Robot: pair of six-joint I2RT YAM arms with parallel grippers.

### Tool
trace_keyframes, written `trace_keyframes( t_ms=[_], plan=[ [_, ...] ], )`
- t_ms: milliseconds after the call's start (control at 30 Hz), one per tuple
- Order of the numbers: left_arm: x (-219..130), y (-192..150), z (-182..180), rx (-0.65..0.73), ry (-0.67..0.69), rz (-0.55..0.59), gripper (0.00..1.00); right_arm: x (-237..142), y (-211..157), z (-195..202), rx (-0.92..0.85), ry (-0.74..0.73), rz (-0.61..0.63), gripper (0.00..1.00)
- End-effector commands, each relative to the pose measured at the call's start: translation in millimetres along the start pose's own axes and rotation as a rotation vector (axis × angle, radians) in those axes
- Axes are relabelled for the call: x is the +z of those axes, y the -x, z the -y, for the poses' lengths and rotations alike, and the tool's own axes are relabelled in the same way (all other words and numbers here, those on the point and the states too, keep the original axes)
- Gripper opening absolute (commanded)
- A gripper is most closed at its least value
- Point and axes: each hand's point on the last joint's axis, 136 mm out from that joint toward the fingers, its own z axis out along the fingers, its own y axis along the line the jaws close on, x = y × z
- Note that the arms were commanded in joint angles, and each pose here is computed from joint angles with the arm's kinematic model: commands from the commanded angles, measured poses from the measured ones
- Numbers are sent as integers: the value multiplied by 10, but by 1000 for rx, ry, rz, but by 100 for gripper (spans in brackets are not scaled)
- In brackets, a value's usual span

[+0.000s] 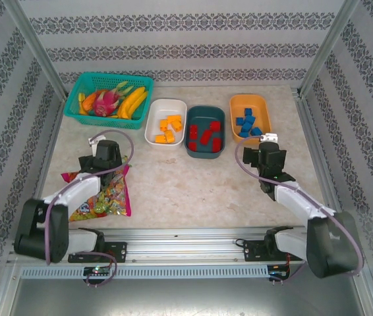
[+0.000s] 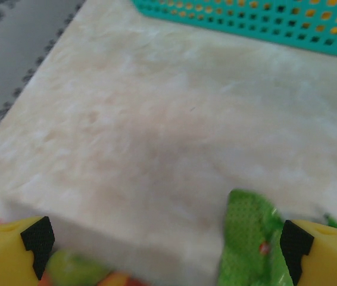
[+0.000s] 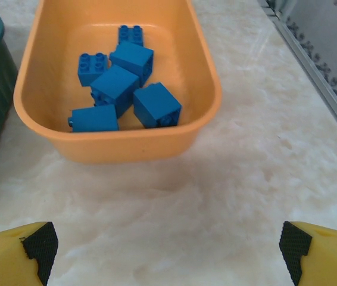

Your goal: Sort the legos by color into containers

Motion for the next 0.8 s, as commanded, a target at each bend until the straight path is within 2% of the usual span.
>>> trace_keyframes(
  t_ms=[0, 133, 267, 467, 767],
  plan=[
    [130, 637, 232, 0, -96, 189, 100, 116, 263, -86, -22, 52, 137, 98],
    [244, 819, 256, -28, -160, 273, 100, 272, 252, -57, -19, 82, 166, 98],
    [266, 832, 248, 8, -182, 272, 100, 337, 274, 34, 22, 101, 192, 98],
    [111, 476, 137, -26, -202, 235, 100, 380, 110, 96, 82, 130, 270, 98],
    [299, 252, 367, 22, -304, 264, 100, 401, 29, 165, 73, 49, 224, 98]
  ],
)
